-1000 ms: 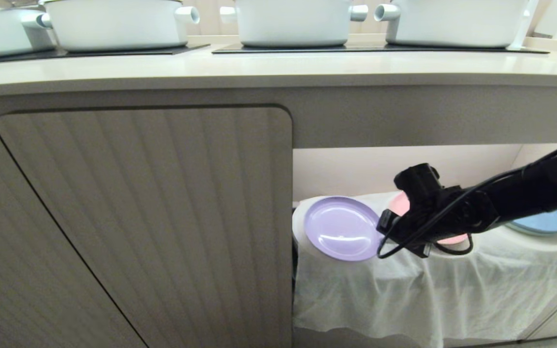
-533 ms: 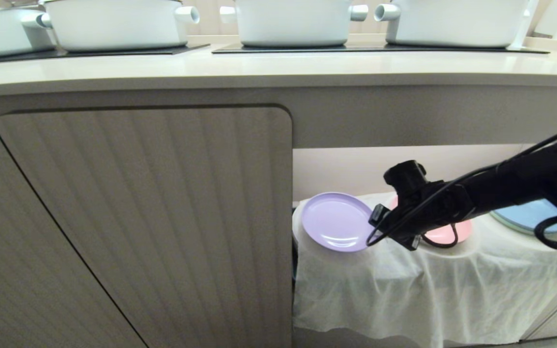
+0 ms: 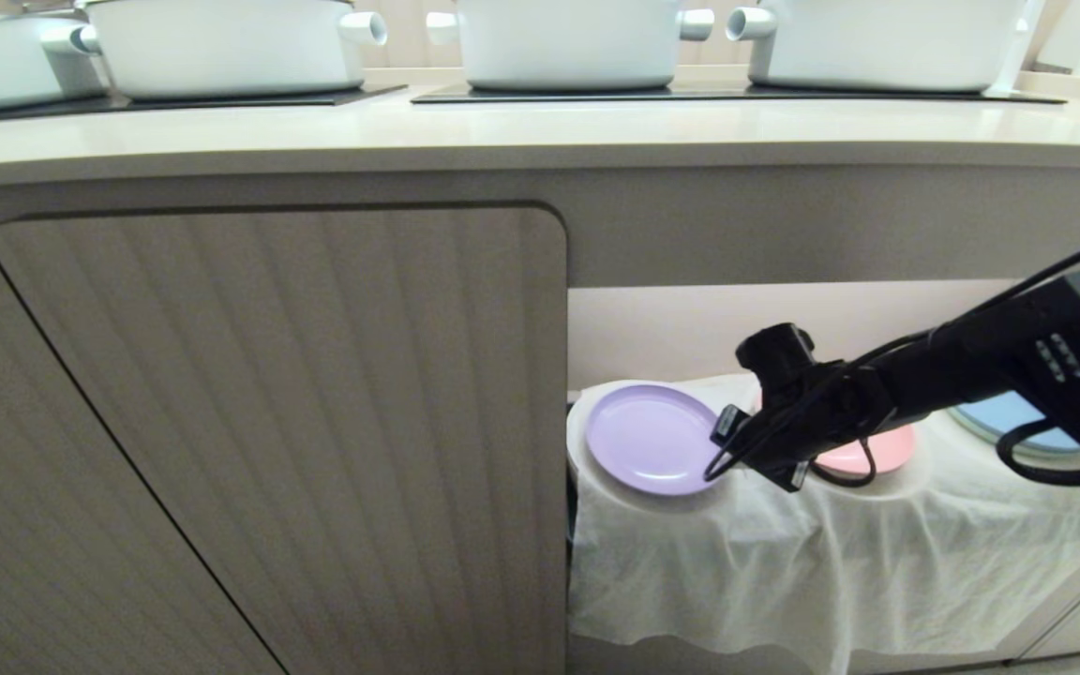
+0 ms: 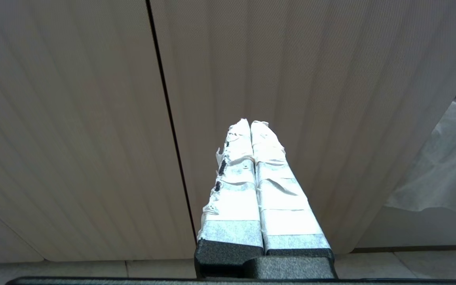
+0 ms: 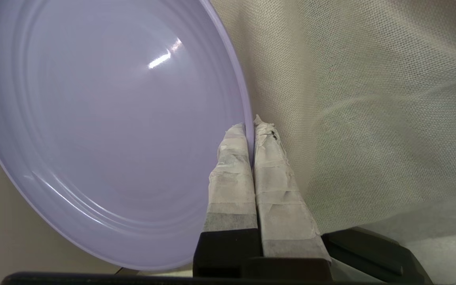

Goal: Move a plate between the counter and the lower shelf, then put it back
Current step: Put the plate in the cupboard

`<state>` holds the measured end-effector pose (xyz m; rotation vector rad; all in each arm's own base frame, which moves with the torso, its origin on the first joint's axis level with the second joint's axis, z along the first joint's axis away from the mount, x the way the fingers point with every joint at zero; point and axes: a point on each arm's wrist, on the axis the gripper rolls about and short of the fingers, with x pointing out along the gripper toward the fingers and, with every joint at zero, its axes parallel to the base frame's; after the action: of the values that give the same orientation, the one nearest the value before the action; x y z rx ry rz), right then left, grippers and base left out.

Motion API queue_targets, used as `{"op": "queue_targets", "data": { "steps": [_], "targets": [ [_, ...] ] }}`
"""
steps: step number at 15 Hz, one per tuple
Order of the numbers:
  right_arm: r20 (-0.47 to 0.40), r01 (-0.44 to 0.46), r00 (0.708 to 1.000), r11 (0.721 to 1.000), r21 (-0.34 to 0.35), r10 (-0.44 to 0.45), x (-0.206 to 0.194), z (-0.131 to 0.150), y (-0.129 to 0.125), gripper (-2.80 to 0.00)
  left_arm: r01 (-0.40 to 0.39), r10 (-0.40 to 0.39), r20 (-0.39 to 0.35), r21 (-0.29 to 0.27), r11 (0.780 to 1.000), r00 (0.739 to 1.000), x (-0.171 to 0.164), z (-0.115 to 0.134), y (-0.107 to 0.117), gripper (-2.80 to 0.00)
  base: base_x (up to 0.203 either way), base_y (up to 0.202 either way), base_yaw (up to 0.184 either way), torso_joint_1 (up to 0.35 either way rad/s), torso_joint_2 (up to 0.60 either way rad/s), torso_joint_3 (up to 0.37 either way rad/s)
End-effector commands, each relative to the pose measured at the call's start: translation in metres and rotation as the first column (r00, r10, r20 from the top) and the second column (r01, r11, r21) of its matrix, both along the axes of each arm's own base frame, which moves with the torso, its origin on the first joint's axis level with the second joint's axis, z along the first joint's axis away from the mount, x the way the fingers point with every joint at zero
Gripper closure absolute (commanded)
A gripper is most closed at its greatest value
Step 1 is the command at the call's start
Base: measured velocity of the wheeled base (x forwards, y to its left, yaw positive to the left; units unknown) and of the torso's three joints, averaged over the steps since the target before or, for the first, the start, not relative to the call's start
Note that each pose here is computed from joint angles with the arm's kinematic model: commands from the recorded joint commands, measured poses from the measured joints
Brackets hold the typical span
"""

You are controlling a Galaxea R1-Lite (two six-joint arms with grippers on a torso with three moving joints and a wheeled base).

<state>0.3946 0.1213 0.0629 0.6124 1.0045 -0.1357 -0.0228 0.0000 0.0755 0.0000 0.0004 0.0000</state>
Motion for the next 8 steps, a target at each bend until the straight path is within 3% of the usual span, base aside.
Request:
{"op": "queue_targets", "data": {
  "steps": [1, 8],
  "targets": [
    [-0.005, 0.005, 1.0, 1.0, 0.001, -0.004, 0.0013, -0.0026, 0.0001, 0.0, 0.0, 0.0, 0.0, 0.0, 1.0, 1.0, 0.0, 0.0, 0.0, 0.0, 0.0, 0.0, 0.0, 0.0, 0.0, 0.0],
    [0.003, 0.006, 1.0, 1.0, 0.004, -0.006, 0.0085, -0.0046, 0.0016, 0.0, 0.0, 0.0, 0.0, 0.0, 1.0, 1.0, 0.0, 0.0, 0.0, 0.0, 0.0, 0.0, 0.0, 0.0, 0.0, 0.0]
  ]
}}
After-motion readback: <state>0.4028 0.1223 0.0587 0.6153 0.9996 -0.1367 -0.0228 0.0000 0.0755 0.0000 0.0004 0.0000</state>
